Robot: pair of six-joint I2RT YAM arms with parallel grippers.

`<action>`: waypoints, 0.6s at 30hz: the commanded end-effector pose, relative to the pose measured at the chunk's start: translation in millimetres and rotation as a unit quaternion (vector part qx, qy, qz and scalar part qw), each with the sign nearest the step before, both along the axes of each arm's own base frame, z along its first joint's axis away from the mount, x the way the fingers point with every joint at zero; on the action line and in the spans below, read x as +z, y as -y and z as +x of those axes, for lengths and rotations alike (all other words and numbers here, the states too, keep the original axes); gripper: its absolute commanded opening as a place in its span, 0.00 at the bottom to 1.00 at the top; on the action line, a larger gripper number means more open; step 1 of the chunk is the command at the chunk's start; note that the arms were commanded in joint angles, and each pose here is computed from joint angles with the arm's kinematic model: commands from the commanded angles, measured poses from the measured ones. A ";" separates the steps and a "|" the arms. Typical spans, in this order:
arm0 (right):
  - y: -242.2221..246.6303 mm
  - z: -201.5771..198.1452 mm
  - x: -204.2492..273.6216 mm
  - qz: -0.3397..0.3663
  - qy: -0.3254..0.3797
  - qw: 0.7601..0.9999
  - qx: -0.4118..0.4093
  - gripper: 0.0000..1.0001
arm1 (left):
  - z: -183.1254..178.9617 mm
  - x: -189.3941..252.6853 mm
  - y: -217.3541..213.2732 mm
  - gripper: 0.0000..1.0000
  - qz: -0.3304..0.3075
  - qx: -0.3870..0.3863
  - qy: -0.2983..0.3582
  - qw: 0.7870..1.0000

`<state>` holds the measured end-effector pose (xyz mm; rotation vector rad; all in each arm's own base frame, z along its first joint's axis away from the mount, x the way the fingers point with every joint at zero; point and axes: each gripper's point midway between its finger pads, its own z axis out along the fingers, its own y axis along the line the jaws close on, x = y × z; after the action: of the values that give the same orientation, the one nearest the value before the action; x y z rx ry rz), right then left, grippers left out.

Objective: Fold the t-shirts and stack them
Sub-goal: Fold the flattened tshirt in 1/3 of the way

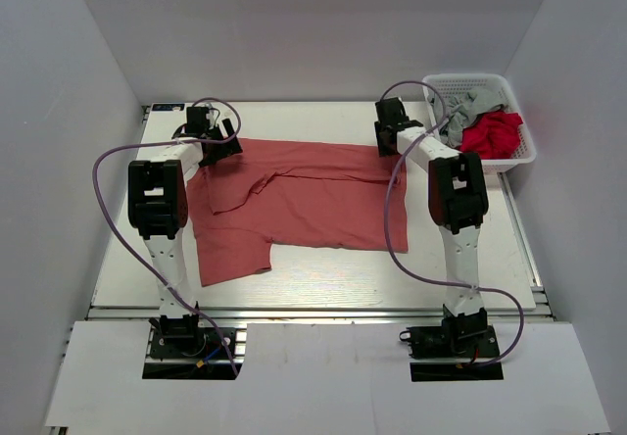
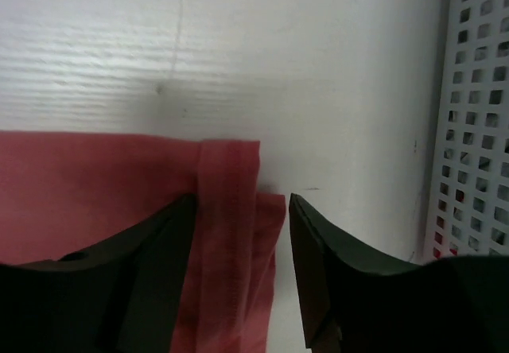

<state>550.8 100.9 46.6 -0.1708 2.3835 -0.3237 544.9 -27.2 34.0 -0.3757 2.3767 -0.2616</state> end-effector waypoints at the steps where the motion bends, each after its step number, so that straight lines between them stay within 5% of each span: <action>1: 21.0 0.0 13.3 -0.063 -0.003 0.998 -0.001 0.56 | -6.4 4.9 -7.5 1.00 0.013 0.008 -0.015 1.000; 6: 35.7 -4.3 5.2 -0.107 -0.009 0.994 -0.022 0.33 | -9.8 -3.5 -9.3 1.00 0.017 0.011 -0.024 0.999; 10: 53.2 0.5 10.8 -0.126 0.016 0.989 -0.077 0.30 | -11.9 -5.2 -12.8 1.00 0.025 0.018 -0.030 0.999; 13: 58.0 4.7 17.8 -0.119 0.032 0.987 -0.099 0.03 | -11.7 -5.3 -14.7 1.00 0.029 0.021 -0.030 0.999; 18: 41.4 9.7 17.2 -0.030 0.032 0.997 -0.069 0.00 | -12.6 -10.1 -19.9 1.00 0.032 0.022 -0.034 0.999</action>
<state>545.5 60.0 42.4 -0.1056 2.3794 -0.5752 543.6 -23.4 32.5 -0.3817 2.3827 -0.2255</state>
